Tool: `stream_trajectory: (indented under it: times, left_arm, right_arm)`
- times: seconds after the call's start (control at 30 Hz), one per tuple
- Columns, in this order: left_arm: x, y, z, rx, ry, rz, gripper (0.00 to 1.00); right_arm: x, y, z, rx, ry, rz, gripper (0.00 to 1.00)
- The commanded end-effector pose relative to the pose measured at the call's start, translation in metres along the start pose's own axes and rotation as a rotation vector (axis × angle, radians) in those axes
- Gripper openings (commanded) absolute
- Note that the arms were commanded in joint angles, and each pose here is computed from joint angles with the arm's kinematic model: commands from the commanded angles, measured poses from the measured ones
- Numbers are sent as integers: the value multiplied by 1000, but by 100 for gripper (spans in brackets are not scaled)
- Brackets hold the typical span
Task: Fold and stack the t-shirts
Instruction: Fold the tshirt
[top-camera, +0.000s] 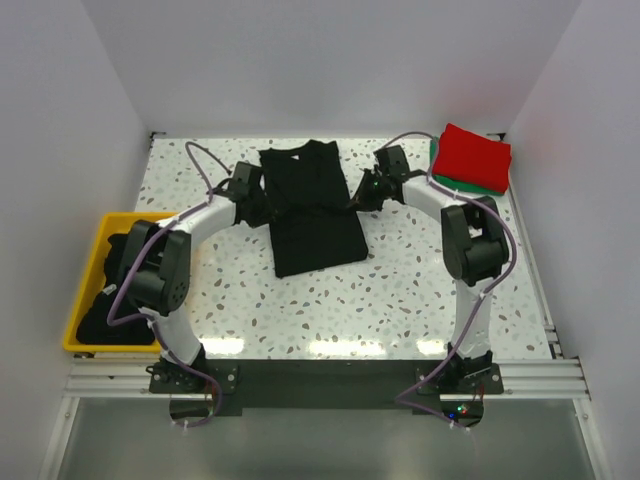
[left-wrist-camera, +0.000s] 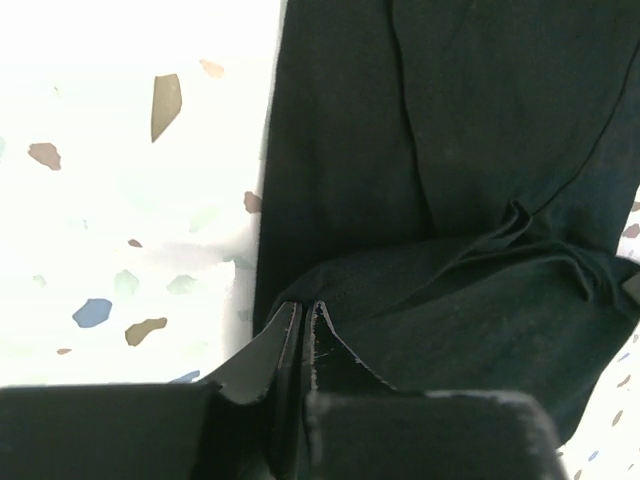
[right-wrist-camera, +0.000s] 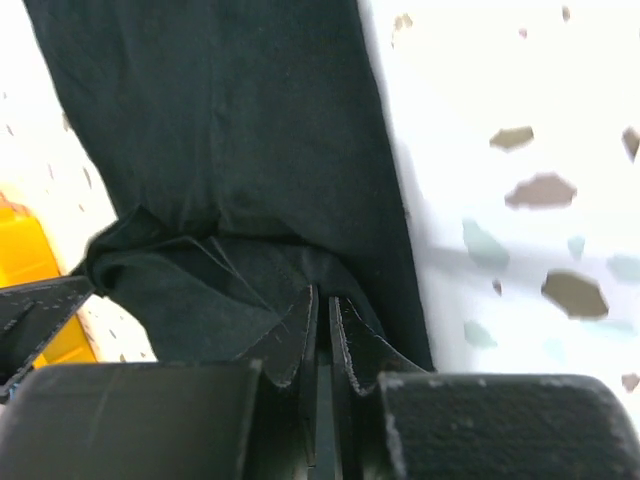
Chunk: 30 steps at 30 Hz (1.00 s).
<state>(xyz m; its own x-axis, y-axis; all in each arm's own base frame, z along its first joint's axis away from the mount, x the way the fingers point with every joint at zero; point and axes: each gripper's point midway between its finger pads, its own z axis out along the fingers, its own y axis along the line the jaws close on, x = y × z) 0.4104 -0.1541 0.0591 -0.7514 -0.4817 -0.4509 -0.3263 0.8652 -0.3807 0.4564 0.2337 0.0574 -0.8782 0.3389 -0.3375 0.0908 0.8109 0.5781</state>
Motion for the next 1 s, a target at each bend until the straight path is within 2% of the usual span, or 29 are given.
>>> stream_trajectory:
  times: [0.0,0.07,0.1,0.13,0.17,0.2,0.23,0.3,0.37,0.47,0.6,0.77,0.83,0.97]
  left_arm:
    - [-31,-10,-5,42,-73,12,7]
    - [-32,-8,-6,47,-72,14,14]
    - [-34,-9,-8,54,-79,14,25]
    - [-37,-8,-9,52,-86,12,33]
    - [-40,-10,-14,60,-99,10,48]
    - [-42,-8,-16,60,-106,6,55]
    - [-46,-9,-20,66,-118,5,59]
    - [-53,-12,-31,75,-147,6,62]
    - [-59,-17,-44,97,-179,9,62]
    - [-58,-32,-55,158,-203,21,60]
    - [-33,-72,-51,215,-167,99,46]
    - [-2,-111,-26,296,-89,160,25]
    - [12,-123,-21,323,-60,172,21]
    - [50,-117,6,328,22,172,15]
  right_arm:
    - [-34,26,-14,-84,-59,-53,9]
    - [-42,32,-18,-97,-76,-72,15]
    - [-43,34,-20,-100,-72,-78,19]
    - [-49,38,-23,-104,-85,-95,27]
    - [-49,36,-24,-89,-81,-98,31]
    - [-52,39,-29,-89,-92,-107,35]
    - [-54,38,-31,-86,-99,-121,44]
    - [-57,39,-39,-71,-117,-136,48]
    - [-58,41,-49,-70,-144,-151,54]
    - [-56,40,-57,-57,-162,-169,58]
    - [-40,38,-59,-48,-149,-180,57]
    - [13,34,-56,-19,-94,-192,52]
    - [39,24,-50,-9,-68,-191,50]
    - [67,1,-43,37,-56,-191,47]
